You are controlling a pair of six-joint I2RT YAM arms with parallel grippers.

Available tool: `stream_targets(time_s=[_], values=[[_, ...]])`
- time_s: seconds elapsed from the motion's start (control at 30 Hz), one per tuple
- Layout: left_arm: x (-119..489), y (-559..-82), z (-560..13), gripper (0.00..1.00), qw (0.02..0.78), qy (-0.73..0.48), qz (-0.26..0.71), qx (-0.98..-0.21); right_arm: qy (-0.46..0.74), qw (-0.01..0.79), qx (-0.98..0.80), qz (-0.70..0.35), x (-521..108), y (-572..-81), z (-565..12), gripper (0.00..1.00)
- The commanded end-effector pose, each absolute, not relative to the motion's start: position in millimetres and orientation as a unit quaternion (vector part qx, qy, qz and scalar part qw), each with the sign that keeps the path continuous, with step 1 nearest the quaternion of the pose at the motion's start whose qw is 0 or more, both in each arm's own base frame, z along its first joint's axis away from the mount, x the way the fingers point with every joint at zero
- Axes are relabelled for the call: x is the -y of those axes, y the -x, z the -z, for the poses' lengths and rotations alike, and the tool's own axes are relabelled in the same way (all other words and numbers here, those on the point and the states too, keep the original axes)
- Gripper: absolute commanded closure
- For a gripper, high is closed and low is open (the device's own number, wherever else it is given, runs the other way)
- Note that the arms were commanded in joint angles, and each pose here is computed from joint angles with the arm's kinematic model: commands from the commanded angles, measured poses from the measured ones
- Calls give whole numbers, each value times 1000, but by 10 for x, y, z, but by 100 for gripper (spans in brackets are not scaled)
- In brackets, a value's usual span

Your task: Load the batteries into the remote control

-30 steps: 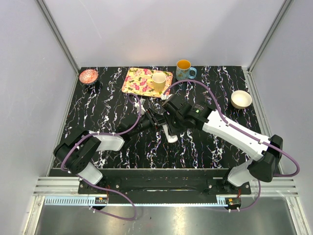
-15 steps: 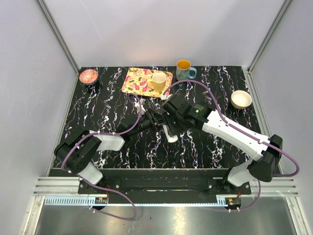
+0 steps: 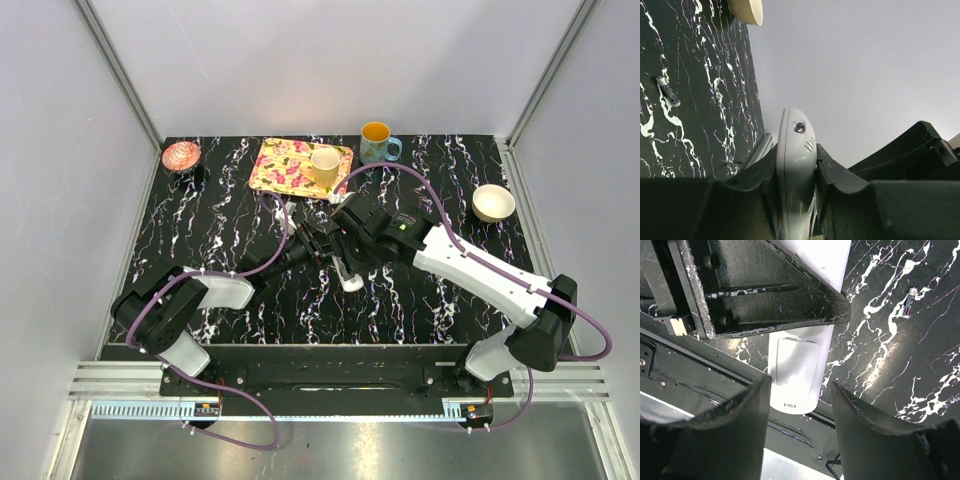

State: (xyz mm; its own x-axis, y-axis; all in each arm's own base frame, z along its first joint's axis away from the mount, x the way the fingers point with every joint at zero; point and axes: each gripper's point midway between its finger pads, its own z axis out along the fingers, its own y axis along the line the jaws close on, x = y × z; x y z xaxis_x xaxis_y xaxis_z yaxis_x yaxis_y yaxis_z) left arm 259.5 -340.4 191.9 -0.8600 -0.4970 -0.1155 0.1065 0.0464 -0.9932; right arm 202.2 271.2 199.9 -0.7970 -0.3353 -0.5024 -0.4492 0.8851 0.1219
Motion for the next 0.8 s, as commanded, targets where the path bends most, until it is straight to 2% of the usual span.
stream_targets(time_s=[0.0,0.17,0.33,0.5,0.57,0.77], values=[[3407,-2558,-2159,100,238,121,708,-654,199,276,-931,-131,-2750,-2100,-2218,38],[3412,-2559,-2133,100,235,122,709,-653,181,299,-924,-156,-2736,-2081,-2421,29],[3407,-2553,-2154,100,237,121,713,-649,129,304,-924,-193,-2664,-2117,-2420,27],[3381,-2516,-2183,100,235,118,725,-636,53,314,-891,-323,-2590,-2178,-2553,24],[3387,-2498,-2166,100,230,118,728,-635,27,299,-887,-351,-2533,-2160,-2430,22],[3394,-2481,-2185,100,226,112,733,-631,32,281,-862,-421,-2706,-2114,-2418,18]])
